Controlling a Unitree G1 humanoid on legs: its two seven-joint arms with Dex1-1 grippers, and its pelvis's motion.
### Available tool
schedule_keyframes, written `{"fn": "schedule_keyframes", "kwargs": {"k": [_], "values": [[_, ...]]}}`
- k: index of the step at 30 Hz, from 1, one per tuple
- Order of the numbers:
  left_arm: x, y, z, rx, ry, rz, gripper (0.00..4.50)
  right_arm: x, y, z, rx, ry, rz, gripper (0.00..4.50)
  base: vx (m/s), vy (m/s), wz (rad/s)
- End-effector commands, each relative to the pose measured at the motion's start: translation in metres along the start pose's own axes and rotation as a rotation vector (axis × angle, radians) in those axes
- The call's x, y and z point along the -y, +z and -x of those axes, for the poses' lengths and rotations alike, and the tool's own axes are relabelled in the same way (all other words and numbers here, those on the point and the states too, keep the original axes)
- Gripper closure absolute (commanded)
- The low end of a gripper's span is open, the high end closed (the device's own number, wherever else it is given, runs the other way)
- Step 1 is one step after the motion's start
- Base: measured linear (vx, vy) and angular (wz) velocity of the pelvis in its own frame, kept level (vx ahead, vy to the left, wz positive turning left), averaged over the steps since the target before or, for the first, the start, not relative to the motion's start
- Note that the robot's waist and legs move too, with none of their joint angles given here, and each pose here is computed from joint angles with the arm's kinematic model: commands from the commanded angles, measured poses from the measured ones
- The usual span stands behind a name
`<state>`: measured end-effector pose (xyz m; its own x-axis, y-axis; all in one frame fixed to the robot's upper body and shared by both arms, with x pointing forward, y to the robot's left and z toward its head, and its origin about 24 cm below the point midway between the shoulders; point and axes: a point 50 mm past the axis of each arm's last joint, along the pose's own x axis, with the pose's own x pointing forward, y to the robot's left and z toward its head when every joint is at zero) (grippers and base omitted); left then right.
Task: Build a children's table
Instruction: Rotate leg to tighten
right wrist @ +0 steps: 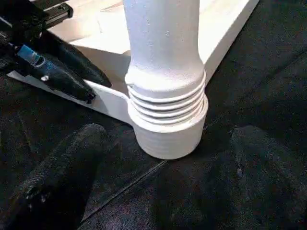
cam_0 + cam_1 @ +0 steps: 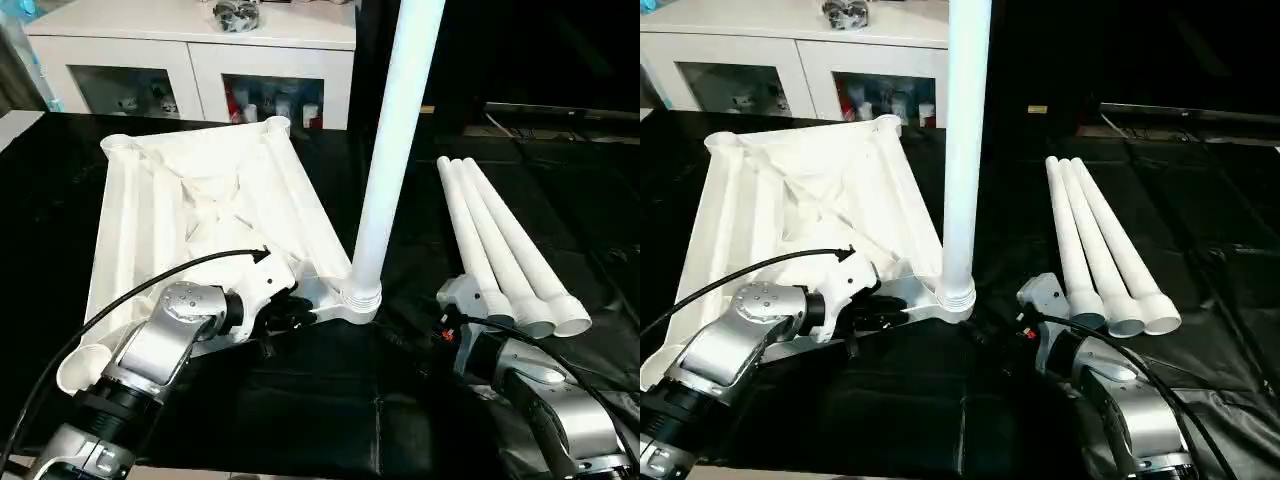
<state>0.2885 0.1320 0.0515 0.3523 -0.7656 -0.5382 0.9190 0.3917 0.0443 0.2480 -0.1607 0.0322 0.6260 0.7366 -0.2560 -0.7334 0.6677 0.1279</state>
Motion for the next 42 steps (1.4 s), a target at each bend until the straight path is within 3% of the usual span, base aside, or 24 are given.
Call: {"fn": "schedule_keyframes", "kwargs": {"k": [1,4,18,24,42], "values": [[-0.004,-0.001,0.002,-0.042,0.012,-0.012,4.28,-0.002,0.001,0.001,-0.001,0.008,0.018,0.0,0.0,0.0,0.0],[-0.004,-0.001,0.002,-0.045,0.008,-0.013,4.47,-0.002,0.001,0.001,-0.001,0.008,0.019,0.0,0.0,0.0,0.0],[-0.004,0.0,0.003,-0.064,-0.03,-0.034,4.47,-0.001,0.001,0.001,-0.003,0.008,0.024,0.0,0.0,0.0,0.0],[0.005,0.001,0.008,-0.051,-0.184,-0.127,4.47,-0.002,0.007,0.0,0.006,0.087,0.001,0.0,0.0,0.0,0.0],[0.013,-0.001,0.008,-0.095,-0.388,-0.25,4.47,-0.001,0.022,-0.013,-0.081,0.306,0.152,0.0,0.0,0.0,0.0]]}}
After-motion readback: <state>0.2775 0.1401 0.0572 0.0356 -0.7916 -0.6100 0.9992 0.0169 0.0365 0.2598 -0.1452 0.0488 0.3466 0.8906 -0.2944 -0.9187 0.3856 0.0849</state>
